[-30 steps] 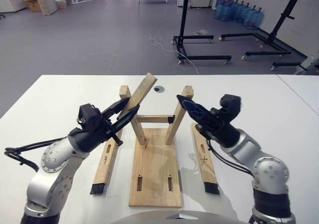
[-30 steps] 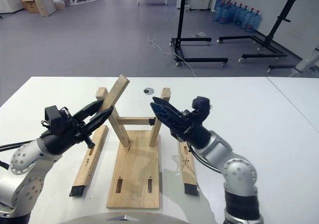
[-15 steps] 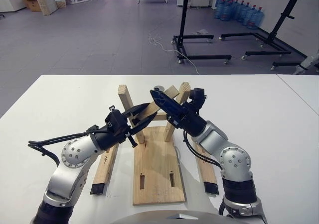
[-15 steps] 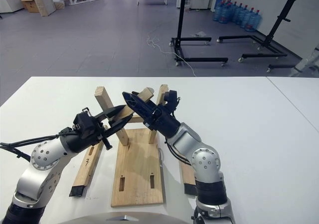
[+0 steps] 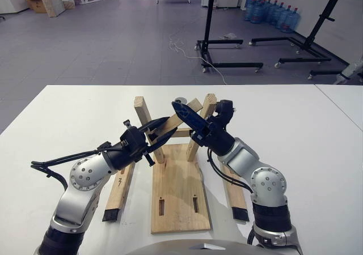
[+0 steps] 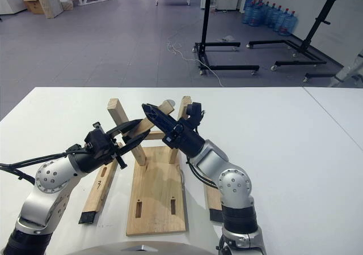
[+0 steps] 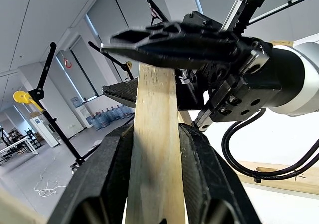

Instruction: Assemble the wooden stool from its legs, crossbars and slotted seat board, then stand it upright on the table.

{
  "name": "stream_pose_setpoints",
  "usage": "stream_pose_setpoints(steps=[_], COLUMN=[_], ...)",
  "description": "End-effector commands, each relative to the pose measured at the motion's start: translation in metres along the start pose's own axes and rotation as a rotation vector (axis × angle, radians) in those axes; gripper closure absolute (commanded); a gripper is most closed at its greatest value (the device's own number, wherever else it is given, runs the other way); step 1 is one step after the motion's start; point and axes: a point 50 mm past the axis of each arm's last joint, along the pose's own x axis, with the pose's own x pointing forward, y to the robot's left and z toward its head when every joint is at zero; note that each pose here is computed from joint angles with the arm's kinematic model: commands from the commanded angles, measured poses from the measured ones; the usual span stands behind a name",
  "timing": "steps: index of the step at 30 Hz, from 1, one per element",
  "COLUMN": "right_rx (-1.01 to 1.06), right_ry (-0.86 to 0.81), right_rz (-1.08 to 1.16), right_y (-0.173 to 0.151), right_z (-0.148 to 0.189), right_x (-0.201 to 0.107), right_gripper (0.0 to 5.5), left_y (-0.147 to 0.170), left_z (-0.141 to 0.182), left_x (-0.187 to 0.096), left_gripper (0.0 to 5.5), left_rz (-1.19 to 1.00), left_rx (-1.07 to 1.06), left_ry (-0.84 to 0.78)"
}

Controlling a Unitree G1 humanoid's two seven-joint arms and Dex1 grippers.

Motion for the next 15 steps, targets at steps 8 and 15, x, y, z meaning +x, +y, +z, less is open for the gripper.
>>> stream_pose_setpoints(steps=[8, 15], right_rx=[-0.044, -0.049], right_ry=[-0.006, -0.117], right_rz=[0.051, 0.083], right_y=[0.006, 0.017], right_z=[0.007, 0.024], right_x=[0.003, -0.016], right_gripper=[4.92, 5.12], left_y=[0.006, 0.013], left_z=[-0.013, -0.005], left_x=[-0.002, -0.018], left_gripper=[3.85, 2.70], left_rz=[0.037, 0.147], left_rx=[-0.037, -0.080], left_ry=[0.067, 0.051])
